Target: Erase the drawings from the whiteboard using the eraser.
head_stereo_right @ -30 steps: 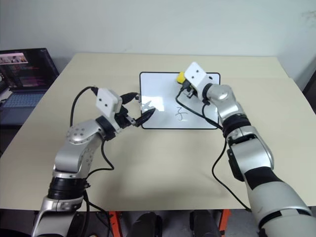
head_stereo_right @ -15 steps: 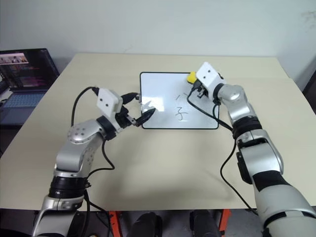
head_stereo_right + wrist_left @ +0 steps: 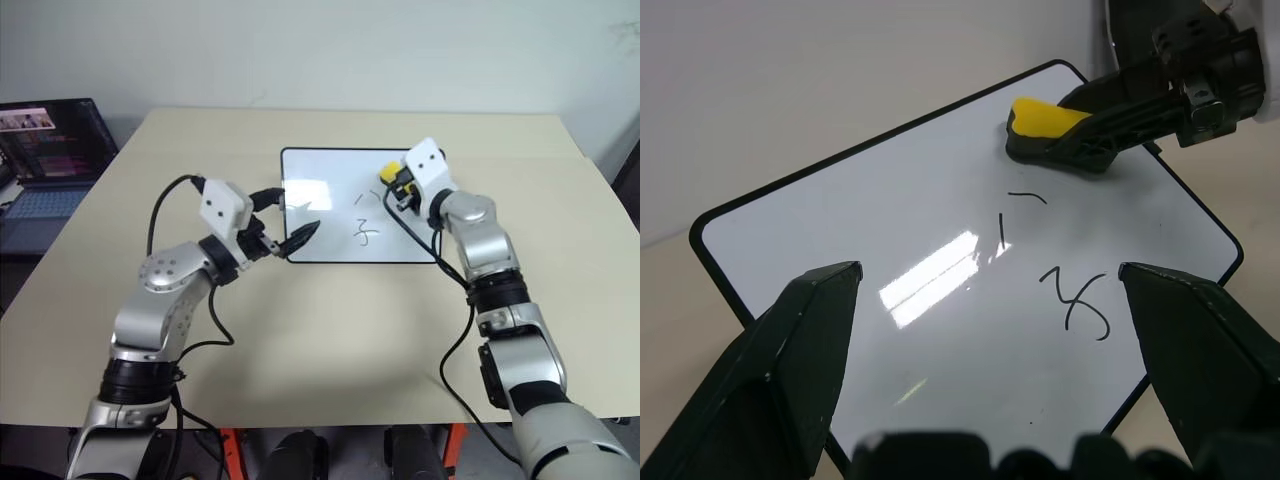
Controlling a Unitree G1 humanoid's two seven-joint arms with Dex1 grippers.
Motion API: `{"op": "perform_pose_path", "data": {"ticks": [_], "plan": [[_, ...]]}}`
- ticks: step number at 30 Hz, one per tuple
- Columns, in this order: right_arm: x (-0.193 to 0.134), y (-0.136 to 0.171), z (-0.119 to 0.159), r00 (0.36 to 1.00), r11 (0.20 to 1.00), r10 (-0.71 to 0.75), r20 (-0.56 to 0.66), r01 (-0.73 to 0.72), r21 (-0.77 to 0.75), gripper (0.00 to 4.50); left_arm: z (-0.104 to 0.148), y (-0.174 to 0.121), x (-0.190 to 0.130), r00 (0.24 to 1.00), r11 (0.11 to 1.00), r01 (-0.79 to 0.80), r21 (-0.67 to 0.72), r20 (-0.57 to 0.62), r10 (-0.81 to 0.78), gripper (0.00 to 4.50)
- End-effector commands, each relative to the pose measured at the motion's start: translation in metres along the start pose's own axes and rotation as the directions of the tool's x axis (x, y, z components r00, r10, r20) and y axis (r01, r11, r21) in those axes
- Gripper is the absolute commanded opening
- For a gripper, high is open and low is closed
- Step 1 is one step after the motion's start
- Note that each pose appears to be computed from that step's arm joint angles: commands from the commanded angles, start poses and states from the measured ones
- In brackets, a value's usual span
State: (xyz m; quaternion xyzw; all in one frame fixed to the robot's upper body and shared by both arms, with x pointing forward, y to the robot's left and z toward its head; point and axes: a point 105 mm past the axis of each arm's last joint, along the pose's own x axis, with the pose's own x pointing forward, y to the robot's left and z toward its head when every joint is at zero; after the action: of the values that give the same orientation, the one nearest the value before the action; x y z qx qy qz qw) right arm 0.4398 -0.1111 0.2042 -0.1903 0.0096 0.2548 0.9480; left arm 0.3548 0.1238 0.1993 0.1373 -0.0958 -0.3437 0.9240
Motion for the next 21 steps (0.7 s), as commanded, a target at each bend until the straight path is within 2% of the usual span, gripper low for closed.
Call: {"op": "perform_pose_path", "data": {"ticks": [1, 10, 21], "plan": [[-0.010, -0.007, 0.014, 0.997, 0.997, -0.063, 0.032, 0.061, 0.055, 1.19, 0.014, -0.005, 0.000, 0.999, 1.000, 0.010, 0.011, 0.053, -0.010, 4.50], [-0.021, -0.006, 0.014, 0.993, 0.986, -0.115, 0.026, 0.111, 0.121, 1.19, 0.015, -0.009, 0.003, 0.998, 0.999, 0.031, 0.015, 0.059, -0.032, 4.50], [-0.026, -0.001, 0.020, 0.991, 0.981, -0.131, 0.039, 0.124, 0.151, 1.19, 0.006, -0.008, -0.004, 0.999, 1.000, -0.013, -0.020, 0.033, 0.013, 4.50]]}}
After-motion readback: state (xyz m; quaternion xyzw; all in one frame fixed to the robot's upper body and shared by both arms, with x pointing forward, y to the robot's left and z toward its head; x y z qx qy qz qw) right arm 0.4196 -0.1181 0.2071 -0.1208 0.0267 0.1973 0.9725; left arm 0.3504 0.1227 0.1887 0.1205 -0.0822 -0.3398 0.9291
